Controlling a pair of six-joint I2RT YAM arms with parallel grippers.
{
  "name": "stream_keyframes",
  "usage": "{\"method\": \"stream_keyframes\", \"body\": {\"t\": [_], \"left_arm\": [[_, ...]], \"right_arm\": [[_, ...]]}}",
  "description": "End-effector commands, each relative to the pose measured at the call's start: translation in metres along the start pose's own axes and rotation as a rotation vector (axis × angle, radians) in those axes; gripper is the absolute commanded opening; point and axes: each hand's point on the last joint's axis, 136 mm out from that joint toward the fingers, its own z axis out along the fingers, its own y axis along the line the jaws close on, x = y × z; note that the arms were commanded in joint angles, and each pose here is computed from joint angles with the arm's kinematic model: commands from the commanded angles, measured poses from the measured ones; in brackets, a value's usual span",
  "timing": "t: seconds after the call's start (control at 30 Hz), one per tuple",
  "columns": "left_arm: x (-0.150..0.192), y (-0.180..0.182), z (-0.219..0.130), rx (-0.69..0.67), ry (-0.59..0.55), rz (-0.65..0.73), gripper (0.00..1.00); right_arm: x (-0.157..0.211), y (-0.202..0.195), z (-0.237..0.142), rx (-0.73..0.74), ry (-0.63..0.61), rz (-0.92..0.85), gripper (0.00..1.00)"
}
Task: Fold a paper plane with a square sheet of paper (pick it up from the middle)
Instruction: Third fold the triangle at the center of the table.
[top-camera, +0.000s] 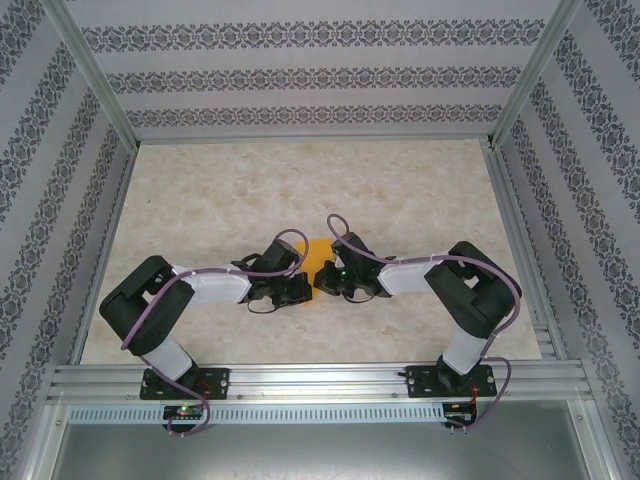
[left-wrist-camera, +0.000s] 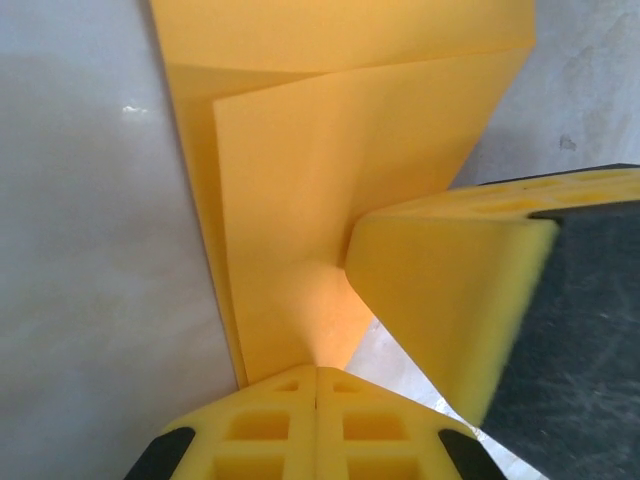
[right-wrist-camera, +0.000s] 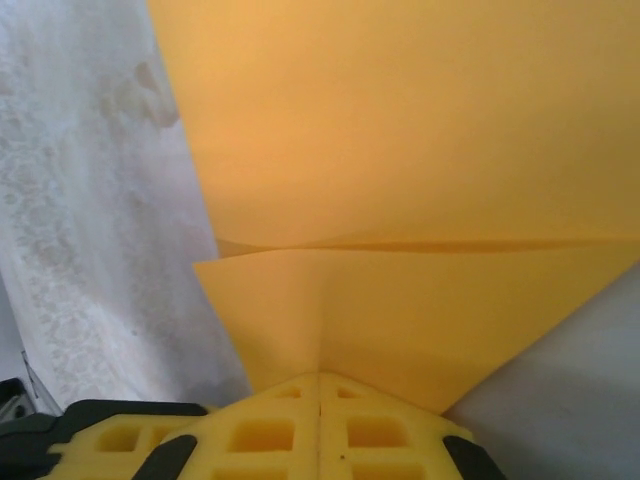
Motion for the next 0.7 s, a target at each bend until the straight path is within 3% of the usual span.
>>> {"method": "stream_keyframes", "body": {"t": [0.0, 0.3, 0.5, 0.67], "left_arm": [[0.023, 0.033, 0.001, -0.121, 0.047, -0.025, 0.0], [0.044, 0.061, 0.0, -0.232, 0.132, -0.065, 0.0], [0.051, 0.062, 0.005, -0.215, 0.158, -0.066, 0.0], [0.049, 0.056, 0.005, -0.205, 0.152, -0.044, 0.0]], "right_arm": [[0.004, -0.006, 0.006, 0.011, 0.022, -0.016, 0.0], [-0.038, -0.039, -0.011, 0.065, -0.053, -0.024, 0.0], [-0.074, -0.063, -0.024, 0.115, -0.103, -0.012, 0.0], [-0.096, -0.052, -0.041, 0.1, -0.167, -0.029, 0.0]]}}
